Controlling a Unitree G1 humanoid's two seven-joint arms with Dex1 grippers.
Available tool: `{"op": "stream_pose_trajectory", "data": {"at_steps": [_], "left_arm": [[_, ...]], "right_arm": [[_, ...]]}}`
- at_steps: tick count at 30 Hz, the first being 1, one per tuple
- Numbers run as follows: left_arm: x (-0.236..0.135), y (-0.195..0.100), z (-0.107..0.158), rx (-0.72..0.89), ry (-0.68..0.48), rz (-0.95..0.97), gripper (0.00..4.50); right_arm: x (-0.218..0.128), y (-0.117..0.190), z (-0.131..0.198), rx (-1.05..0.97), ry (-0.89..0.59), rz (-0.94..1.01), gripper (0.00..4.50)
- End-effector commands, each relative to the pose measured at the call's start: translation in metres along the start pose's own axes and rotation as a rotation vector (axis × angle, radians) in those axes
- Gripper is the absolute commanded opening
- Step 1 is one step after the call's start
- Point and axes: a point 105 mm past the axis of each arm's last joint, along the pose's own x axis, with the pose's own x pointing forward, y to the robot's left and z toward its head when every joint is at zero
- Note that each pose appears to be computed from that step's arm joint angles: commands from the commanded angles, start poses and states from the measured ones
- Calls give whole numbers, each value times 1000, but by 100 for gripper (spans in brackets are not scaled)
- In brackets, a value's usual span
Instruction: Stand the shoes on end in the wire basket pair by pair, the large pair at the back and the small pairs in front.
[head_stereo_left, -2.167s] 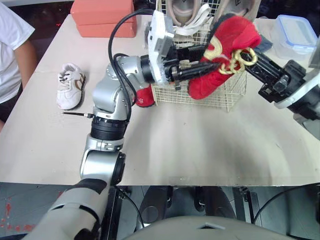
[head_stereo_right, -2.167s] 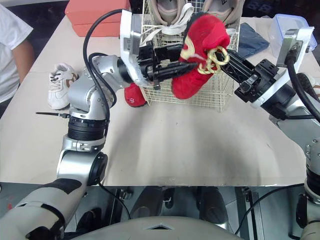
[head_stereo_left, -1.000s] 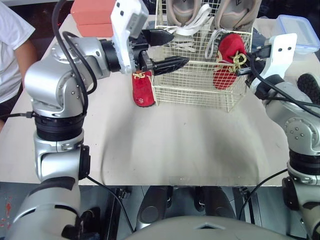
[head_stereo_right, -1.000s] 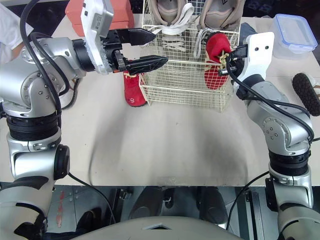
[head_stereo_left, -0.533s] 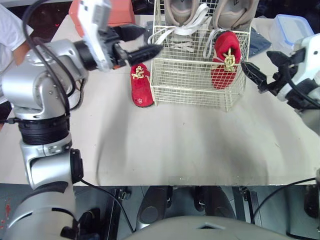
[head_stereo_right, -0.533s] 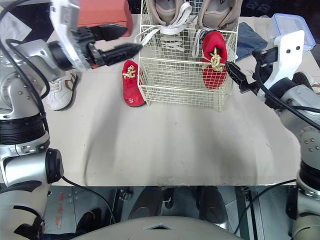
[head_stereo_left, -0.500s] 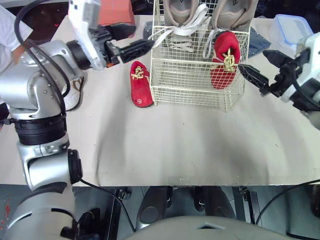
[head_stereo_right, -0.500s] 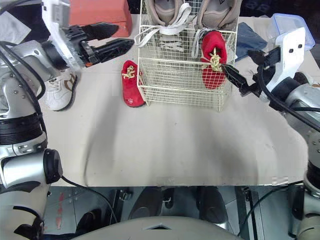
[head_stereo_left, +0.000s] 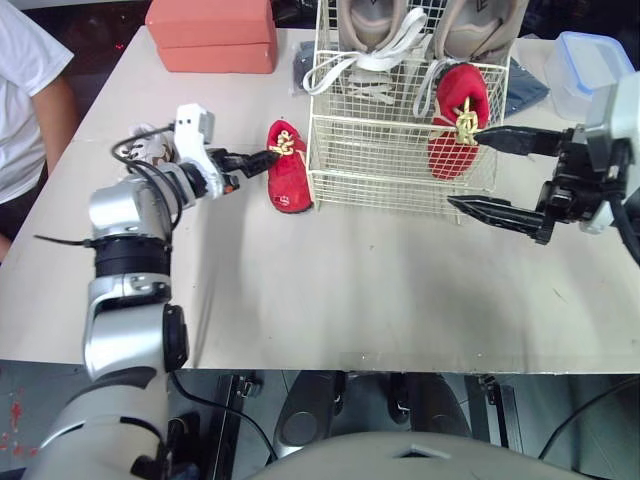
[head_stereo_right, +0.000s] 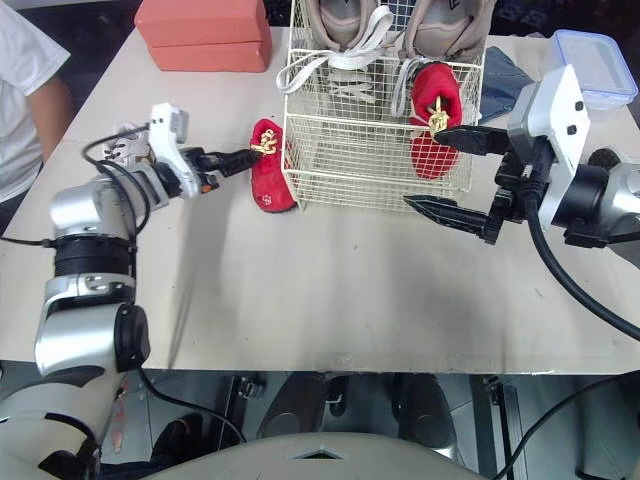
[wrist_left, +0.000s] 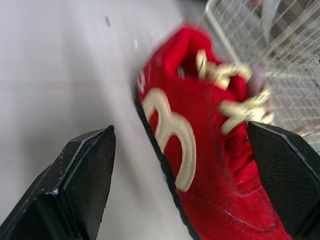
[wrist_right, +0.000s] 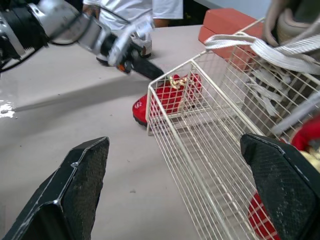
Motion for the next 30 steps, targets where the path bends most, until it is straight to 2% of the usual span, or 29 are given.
{"op": "stream_pose_trajectory", "data": {"at_steps": [1,4,7,10,12,13,19,22,25,27,30], "left_arm": [[12,-7,11,-26,-34,-44,450],[19,-15,13,-95,-43,-90,359],[21,-11,15,-101,-48,-72,225],[16,-10,24,-114,-87,-77,110],[10,-7,34,-73,-143,-72,26],[4,-11,47,-37,-217,-105,2],[-51,-51,125,217,-633,-260,1],[-80,-94,161,280,-834,-390,1],[-86,-127,175,401,-922,-403,1],[-81,-151,179,535,-979,-371,1],[-69,-176,179,633,-1066,-298,1]], "right_arm": [[2,0,15,-61,-37,-6,415],[3,-1,17,-65,-40,-7,420],[4,-1,17,-67,-42,-14,420],[3,-2,18,-66,-49,-31,420],[3,-4,18,-59,-56,-47,420],[3,-5,18,-51,-62,-54,420],[7,-4,24,51,-151,-65,420],[11,-9,28,110,-198,-88,420],[14,-16,31,143,-226,-113,420],[16,-20,32,144,-238,-127,420],[15,-26,32,144,-248,-166,420]]}}
